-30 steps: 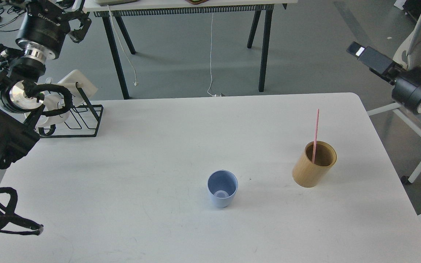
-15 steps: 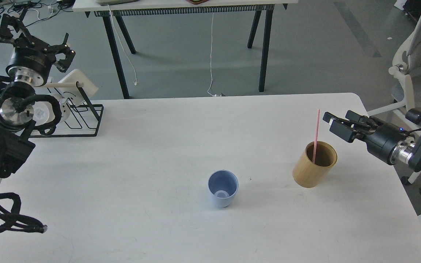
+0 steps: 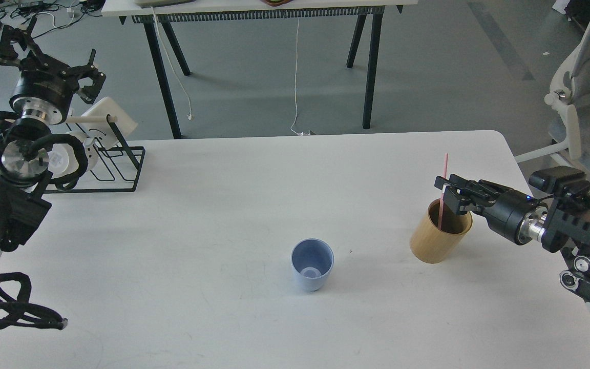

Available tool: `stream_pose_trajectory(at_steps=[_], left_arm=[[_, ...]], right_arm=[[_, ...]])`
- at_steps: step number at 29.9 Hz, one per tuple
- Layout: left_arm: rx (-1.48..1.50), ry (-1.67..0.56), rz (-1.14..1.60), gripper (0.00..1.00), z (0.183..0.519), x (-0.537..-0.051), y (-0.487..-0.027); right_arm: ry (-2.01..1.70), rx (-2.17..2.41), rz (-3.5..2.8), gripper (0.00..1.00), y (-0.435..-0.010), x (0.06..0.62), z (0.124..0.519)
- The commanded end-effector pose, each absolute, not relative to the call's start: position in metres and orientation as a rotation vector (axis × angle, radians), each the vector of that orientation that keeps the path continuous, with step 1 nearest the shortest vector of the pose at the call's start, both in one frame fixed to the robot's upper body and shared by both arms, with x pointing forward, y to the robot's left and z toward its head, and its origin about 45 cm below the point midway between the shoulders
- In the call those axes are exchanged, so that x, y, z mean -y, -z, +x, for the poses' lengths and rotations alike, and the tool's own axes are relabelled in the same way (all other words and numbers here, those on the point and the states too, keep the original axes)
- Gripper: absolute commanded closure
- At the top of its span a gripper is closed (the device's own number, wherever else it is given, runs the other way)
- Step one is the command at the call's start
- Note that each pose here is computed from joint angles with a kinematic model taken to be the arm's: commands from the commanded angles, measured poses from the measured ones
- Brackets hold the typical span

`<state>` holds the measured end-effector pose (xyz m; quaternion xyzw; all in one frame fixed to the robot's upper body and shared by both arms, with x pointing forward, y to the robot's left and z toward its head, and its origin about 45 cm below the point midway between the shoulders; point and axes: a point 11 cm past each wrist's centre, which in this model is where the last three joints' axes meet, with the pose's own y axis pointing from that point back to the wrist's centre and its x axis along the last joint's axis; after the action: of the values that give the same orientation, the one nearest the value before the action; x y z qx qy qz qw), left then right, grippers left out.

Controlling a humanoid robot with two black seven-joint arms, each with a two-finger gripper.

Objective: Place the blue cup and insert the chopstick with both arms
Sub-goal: 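Reach the right gripper to the pink stick in the tan cup and grasp, then pull the pink stick up out of the tan cup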

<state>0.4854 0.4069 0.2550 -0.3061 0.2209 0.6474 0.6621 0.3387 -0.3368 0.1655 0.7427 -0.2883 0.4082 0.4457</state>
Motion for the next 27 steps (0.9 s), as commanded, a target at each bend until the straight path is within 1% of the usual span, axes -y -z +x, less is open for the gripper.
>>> stream_pose_trajectory(at_steps=[1, 3, 7, 10, 13, 15, 17, 20, 27], left_arm=[[-0.502, -1.463, -0.694, 0.0, 0.485, -0.406, -0.254], [-0.502, -1.463, -0.694, 0.0, 0.485, -0.406, -0.254], [-0.501, -1.461, -0.692, 0.0, 0.486, -0.405, -0.255], [-0.502, -1.462, -0.689, 0.0, 0.485, -0.405, -0.254], [-0.497, -1.463, -0.687, 0.0, 0.486, -0.406, -0.255], [-0.495, -1.465, -0.688, 0.0, 0.485, -0.408, -0.256], [-0.494, -1.464, -0.689, 0.0, 0.486, -0.408, -0.257], [-0.491, -1.464, -0.69, 0.0, 0.486, -0.409, -0.258], [-0.489, -1.465, -0.683, 0.0, 0.486, -0.409, -0.257]], right_arm=[[-1.035, 0.682, 1.825, 0.82, -0.164, 0.336, 0.338], [-1.037, 0.682, 1.824, 0.9, -0.165, 0.336, 0.338], [-1.039, 0.682, 1.828, 0.96, -0.165, 0.334, 0.338], [-1.047, 0.681, 1.832, 1.0, -0.167, 0.332, 0.339], [-1.059, 0.677, 1.836, 1.0, -0.172, 0.332, 0.337], [-1.073, 0.667, 1.814, 1.0, -0.183, 0.342, 0.333], [-1.095, 0.662, 1.786, 1.0, -0.199, 0.354, 0.329], [-1.161, 0.687, 1.77, 1.0, -0.232, 0.355, 0.334], [-1.364, 0.87, 1.727, 1.0, -0.332, 0.344, 0.364]])
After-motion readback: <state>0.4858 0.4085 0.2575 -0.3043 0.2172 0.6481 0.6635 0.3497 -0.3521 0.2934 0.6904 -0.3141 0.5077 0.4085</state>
